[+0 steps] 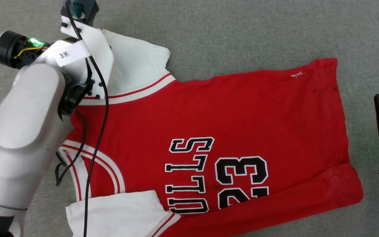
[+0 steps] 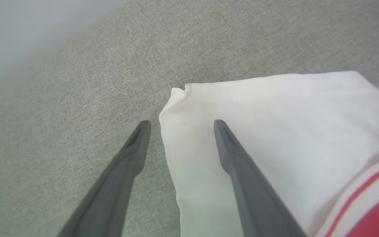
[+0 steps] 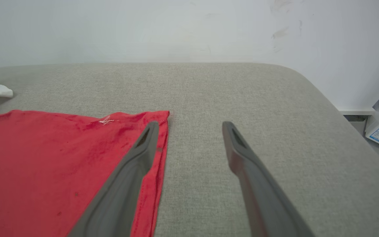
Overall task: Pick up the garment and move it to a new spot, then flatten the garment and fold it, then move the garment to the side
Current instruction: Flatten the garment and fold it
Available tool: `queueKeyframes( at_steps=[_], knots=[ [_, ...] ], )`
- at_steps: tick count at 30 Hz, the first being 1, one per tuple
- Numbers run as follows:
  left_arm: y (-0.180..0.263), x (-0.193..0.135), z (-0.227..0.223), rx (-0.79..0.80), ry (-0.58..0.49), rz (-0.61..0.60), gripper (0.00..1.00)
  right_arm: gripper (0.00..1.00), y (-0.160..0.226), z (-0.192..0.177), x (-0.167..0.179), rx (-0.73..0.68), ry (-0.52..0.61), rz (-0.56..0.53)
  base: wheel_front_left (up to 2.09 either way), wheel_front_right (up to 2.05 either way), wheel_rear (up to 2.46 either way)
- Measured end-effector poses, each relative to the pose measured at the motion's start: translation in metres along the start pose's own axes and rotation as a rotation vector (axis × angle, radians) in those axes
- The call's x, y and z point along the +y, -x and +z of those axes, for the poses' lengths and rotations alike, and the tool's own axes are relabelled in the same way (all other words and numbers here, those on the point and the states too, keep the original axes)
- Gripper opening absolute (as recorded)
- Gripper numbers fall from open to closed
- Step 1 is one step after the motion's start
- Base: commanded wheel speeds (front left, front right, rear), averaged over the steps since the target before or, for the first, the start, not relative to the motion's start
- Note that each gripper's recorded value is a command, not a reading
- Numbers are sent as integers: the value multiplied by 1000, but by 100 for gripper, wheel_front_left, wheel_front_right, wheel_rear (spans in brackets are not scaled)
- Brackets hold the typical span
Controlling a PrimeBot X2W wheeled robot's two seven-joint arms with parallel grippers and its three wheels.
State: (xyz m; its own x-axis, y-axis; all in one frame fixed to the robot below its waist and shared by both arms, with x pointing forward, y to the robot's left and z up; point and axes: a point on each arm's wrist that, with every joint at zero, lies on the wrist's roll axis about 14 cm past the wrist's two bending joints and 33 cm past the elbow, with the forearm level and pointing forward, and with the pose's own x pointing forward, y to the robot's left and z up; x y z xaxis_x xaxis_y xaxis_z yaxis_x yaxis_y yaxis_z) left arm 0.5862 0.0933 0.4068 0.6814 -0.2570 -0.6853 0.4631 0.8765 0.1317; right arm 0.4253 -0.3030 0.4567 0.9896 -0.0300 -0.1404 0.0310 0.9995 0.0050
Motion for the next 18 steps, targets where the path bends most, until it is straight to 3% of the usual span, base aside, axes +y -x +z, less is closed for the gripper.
queueKeyframes(
  at_steps=[10, 11, 13, 14, 18],
  knots=[
    [-29, 8, -13, 68, 86, 12, 100, 100, -4, -15, -5, 34, 4, -6, 0, 0, 0],
    [-29, 8, -16, 81, 87, 12, 88, 100, -4, -16, -5, 38, 5, -5, 0, 0, 0],
    [-30, 9, -16, 90, 95, 9, 9, 100, -5, -17, -5, 38, 6, -3, 0, 0, 0],
    [-30, 7, -17, 92, 84, 2, 0, 100, -5, -17, -4, 38, 5, -2, 0, 0, 0],
    [-28, 1, -12, 46, 89, -9, 0, 100, -8, -14, -2, 24, 4, 6, 0, 0, 0]
  ],
)
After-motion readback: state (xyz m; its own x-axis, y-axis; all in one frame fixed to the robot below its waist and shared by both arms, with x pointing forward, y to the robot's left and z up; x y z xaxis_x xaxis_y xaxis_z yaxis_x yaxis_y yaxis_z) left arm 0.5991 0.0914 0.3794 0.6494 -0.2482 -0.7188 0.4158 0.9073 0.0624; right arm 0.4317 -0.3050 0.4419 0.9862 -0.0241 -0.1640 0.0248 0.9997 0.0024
